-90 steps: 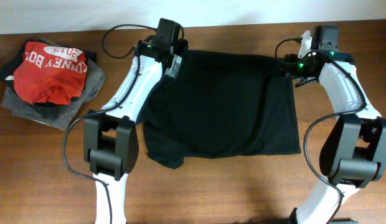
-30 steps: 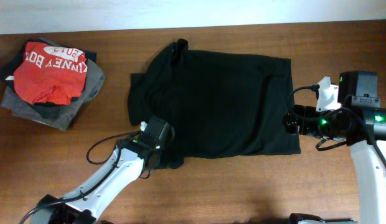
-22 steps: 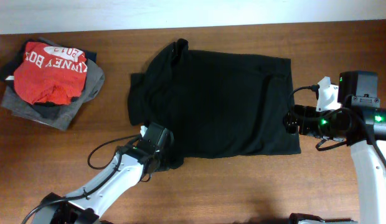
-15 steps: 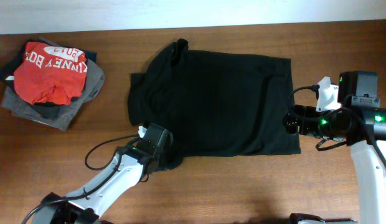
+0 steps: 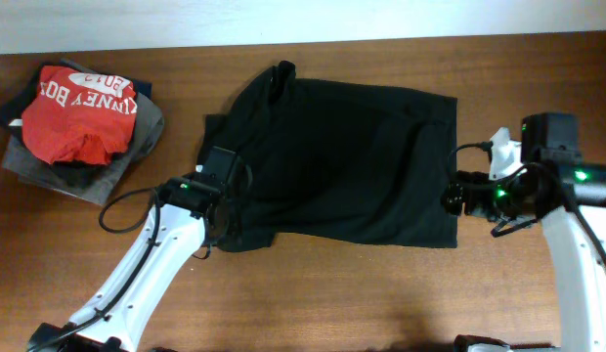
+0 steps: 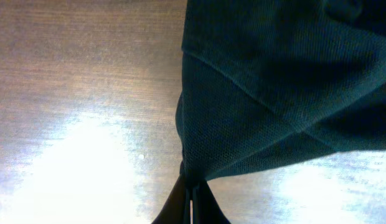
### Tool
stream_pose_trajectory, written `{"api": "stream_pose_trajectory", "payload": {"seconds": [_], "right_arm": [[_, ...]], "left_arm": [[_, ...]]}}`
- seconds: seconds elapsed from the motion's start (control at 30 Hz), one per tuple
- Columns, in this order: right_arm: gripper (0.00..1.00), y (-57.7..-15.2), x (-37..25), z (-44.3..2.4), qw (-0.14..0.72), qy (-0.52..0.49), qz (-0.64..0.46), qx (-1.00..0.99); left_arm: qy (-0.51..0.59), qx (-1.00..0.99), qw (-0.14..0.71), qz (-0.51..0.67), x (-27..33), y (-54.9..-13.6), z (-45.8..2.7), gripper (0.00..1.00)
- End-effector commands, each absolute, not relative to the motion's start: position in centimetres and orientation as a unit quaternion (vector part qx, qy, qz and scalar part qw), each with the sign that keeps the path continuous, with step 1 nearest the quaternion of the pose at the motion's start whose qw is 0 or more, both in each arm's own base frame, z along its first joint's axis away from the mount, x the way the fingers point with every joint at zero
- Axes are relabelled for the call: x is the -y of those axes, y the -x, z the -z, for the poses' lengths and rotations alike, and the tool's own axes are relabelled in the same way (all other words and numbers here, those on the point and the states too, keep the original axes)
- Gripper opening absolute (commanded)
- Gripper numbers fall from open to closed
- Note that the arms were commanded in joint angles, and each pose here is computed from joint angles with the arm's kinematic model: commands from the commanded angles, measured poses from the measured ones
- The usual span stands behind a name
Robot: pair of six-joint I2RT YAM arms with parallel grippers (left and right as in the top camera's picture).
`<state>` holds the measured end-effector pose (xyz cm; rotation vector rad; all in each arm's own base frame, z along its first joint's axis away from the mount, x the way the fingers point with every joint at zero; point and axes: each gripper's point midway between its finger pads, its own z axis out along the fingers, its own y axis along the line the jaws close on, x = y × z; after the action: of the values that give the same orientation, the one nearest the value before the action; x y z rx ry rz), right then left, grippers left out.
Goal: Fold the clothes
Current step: 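Release the shirt and move both grippers to its left and right edges, then move both grippers to the shirt's bottom corners and grasp them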
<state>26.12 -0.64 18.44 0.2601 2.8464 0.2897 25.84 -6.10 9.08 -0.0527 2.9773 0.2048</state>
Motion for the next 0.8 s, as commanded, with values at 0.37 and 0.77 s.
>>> {"api": "stream_pose_trajectory", "payload": {"seconds": [0.37,0.77], "right_arm": [[0.87,-25.9,2.7,-10.2,0.028,-0.145,-0.050,-0.988],[0.83,-25.2,2.6,-6.6,0.025,-0.185,-0.051,-0.981]], "left_arm": [[0.007,-0.994,0.084,-0.074,5.7,-25.9,-10.0,0.45],[0.004,-0.999,0.008,0.049,9.7,-22.6,-7.7,0.43]]}}
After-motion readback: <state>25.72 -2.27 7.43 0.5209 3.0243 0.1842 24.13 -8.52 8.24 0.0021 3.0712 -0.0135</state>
